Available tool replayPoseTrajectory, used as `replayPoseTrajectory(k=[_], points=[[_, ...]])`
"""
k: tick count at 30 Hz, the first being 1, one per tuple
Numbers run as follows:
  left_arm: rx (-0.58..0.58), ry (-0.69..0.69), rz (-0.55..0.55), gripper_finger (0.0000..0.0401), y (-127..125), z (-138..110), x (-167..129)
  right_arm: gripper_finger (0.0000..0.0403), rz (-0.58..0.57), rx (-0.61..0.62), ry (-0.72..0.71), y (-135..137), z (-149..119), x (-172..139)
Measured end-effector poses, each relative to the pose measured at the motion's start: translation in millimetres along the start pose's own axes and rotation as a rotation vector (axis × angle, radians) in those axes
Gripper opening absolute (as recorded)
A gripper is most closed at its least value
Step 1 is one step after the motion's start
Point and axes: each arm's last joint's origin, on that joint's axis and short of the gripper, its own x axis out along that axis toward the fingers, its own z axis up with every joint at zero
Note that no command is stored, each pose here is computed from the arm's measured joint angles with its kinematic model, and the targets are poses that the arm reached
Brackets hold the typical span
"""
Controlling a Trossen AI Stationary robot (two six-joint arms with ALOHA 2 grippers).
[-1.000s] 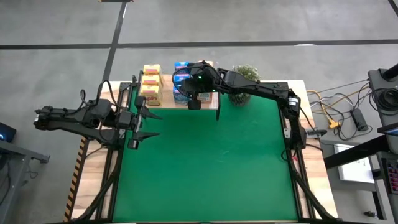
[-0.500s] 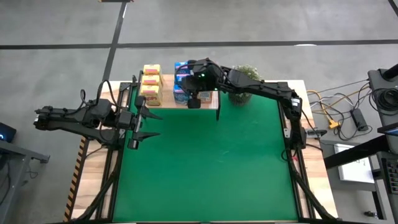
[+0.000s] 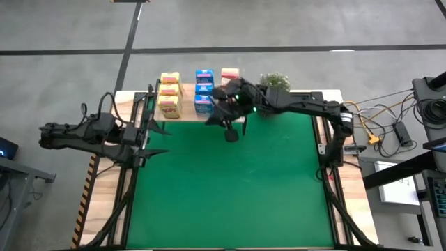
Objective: Stack cereal on shelf
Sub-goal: Adjust the middle orange cereal box on the shelf
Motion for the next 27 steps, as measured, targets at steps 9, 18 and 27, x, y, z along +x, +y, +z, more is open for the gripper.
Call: replayPoseTrajectory(k=[9,18,27], points=[[-0.051,-0.034,0.084,0.0231,-5.7,-31.2,-26.5,0.0008,0.030,-0.042,-0.065,51.5,-53.6,-0.3],[-0.084,-0.074,0.102,0.0231,-10.3,-50.8,-42.0,0.0008,-0.001,-0.029,-0.203,87.4,-99.9,-32.2],[-0.050,-0.087,0.106,0.0231,-15.4,-71.9,-50.7,0.0008,-0.048,-0.022,-0.344,115.6,-142.5,-66.4]])
